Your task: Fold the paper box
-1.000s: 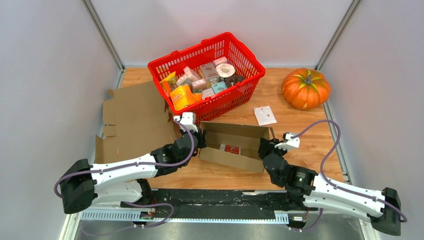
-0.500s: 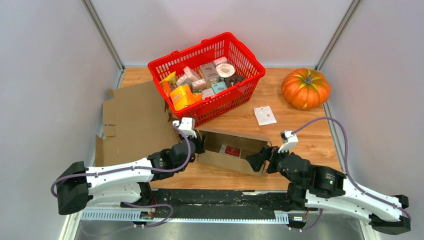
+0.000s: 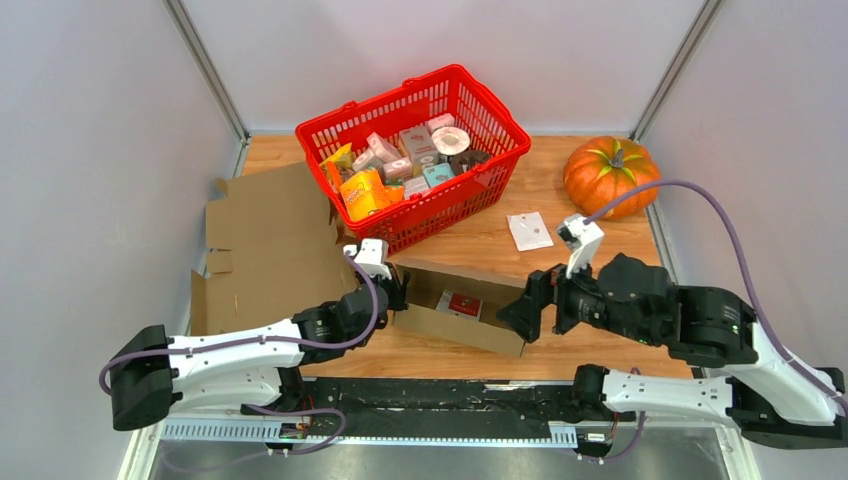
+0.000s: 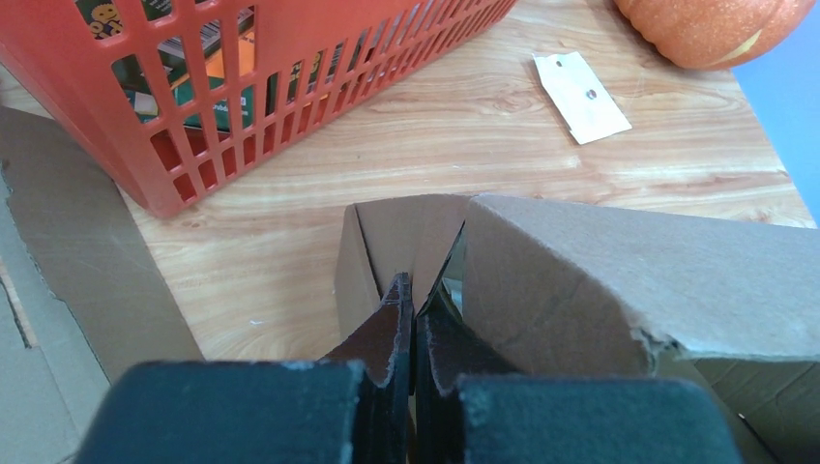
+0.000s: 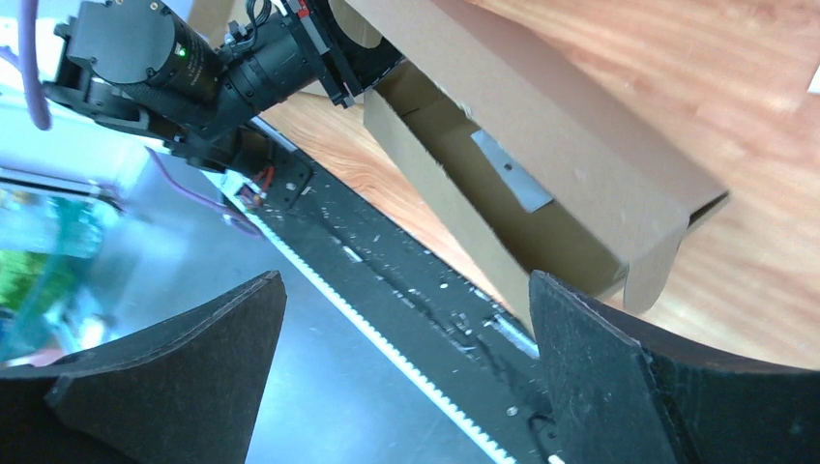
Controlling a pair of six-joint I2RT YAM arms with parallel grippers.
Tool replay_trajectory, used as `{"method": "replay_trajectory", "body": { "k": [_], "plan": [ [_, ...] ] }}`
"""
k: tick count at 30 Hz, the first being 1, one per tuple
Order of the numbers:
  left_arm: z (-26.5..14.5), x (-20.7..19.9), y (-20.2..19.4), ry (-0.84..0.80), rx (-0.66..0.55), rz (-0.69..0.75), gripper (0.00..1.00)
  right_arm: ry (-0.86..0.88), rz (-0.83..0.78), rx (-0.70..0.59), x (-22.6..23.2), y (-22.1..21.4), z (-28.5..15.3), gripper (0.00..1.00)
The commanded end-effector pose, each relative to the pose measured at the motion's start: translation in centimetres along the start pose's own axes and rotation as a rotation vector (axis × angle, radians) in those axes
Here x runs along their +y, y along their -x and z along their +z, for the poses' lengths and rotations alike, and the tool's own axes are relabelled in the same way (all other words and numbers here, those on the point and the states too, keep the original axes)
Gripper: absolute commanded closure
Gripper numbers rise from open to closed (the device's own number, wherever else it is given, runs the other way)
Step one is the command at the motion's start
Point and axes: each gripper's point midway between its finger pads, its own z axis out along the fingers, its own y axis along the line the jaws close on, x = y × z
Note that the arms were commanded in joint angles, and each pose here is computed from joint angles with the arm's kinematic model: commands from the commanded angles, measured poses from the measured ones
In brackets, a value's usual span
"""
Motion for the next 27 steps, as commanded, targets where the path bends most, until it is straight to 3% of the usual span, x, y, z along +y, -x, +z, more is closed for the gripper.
{"method": "replay_trajectory", "body": {
  "k": [1,5,13,16,19,21,23,27],
  "plan": [
    [-0.3,1.6,-3.5,0.030,0.105,0.071,1.00,-0.034,-0.274,-0.017,-0.2,1.5,1.7,0.00],
    [-0.4,1.3,-3.7,0.008,0.109,0.071,1.00,-0.124,-0.234,-0.029,-0.4,2.6,6.0,0.00],
    [-1.4,2.0,-4.4,-0.022,0.116,0.044,0.99,-0.018,-0.136,-0.033,1.0,0.2,11.4,0.06],
    [-2.0,1.8,-4.5,-0.057,0.124,0.026,0.93,0.045,-0.076,-0.001,1.5,-1.9,12.8,0.10],
    [-3.1,1.4,-4.5,-0.118,0.141,-0.010,0.74,0.110,0.011,0.035,1.6,-4.7,14.1,0.14],
    [-4.3,2.2,-5.5,-0.121,0.196,-0.023,0.53,0.129,0.038,0.040,1.5,-5.6,14.4,0.15],
    [-6.0,3.3,-6.1,-0.110,0.263,-0.045,0.40,0.104,0.046,0.044,0.4,-6.7,15.1,0.16],
    [-10.1,3.2,-4.7,-0.161,0.347,-0.176,0.39,0.151,0.055,0.063,0.6,-8.2,15.7,0.16]
  ]
}}
